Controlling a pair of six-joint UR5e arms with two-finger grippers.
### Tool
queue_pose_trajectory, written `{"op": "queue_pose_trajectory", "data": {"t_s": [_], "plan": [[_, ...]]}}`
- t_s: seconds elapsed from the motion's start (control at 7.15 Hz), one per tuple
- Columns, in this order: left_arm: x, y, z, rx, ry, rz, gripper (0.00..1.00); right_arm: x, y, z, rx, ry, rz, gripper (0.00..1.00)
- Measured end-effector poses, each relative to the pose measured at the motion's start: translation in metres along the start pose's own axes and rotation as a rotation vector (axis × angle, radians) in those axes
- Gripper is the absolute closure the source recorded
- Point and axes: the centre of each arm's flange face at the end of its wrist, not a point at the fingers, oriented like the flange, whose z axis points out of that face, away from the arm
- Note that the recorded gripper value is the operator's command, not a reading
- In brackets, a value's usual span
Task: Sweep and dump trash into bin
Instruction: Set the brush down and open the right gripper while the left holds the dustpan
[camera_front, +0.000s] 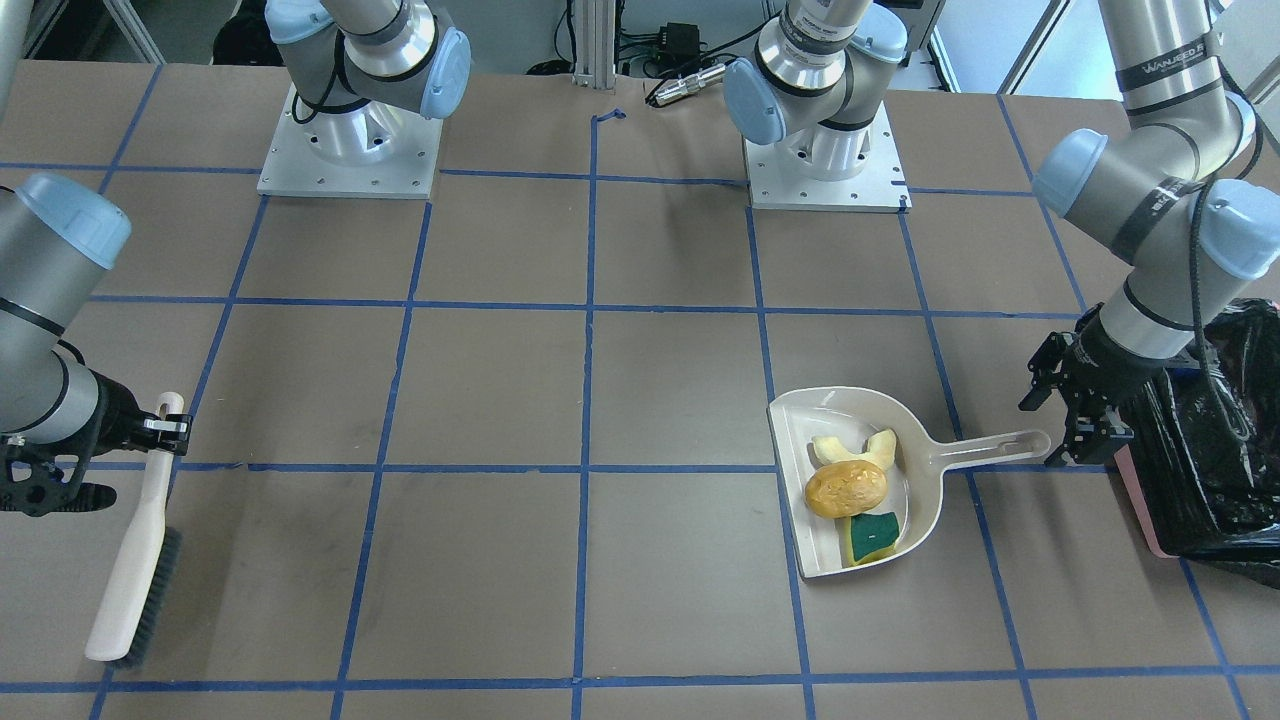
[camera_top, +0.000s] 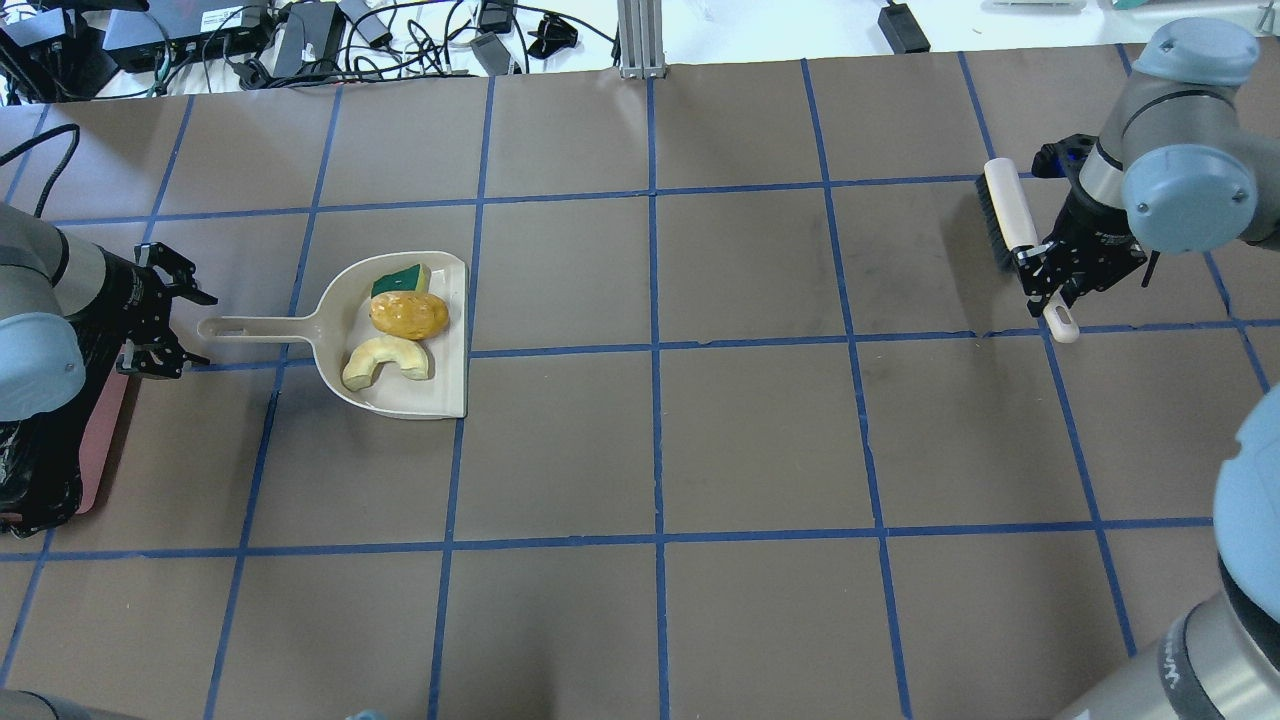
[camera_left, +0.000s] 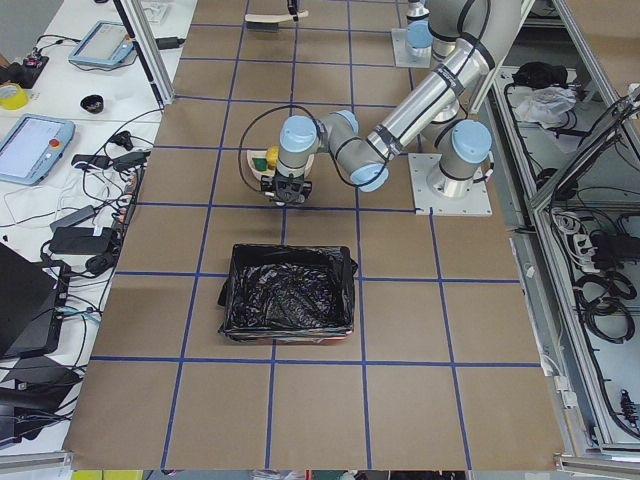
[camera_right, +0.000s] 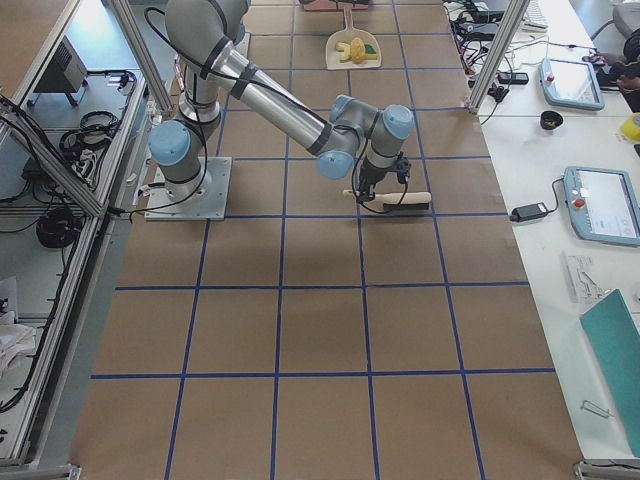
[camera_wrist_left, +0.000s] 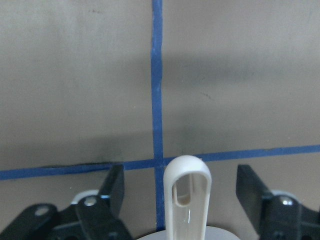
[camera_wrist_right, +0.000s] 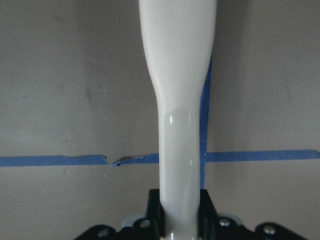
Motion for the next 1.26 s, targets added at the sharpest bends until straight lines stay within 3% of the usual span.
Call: {"op": "queue_pose_trajectory", "data": {"t_s": [0.42, 0.56, 0.98, 1.12, 1.26], "plan": [[0.014, 0.061, -0.003, 0.196, -0.023, -0.059, 0.21, 0.001, -0.002, -0.002, 0.027, 0.011, 0.002, 0.54], [0.016, 0.073, -0.001, 0.224, -0.033, -0.050, 0.25, 0.001, -0.003, -0.002, 0.029, 0.008, 0.001, 0.53], [0.026, 0.088, 0.014, 0.205, -0.146, 0.040, 0.25, 0.000, -0.003, -0.001, 0.030, 0.003, 0.002, 0.50], [0.036, 0.092, 0.013, 0.195, -0.172, 0.053, 0.25, 0.000, -0.003, -0.001, 0.030, 0.003, 0.002, 0.38], [0.044, 0.096, 0.012, 0.193, -0.181, 0.059, 0.25, 0.001, -0.003, -0.004, 0.036, 0.008, 0.002, 0.33]]}}
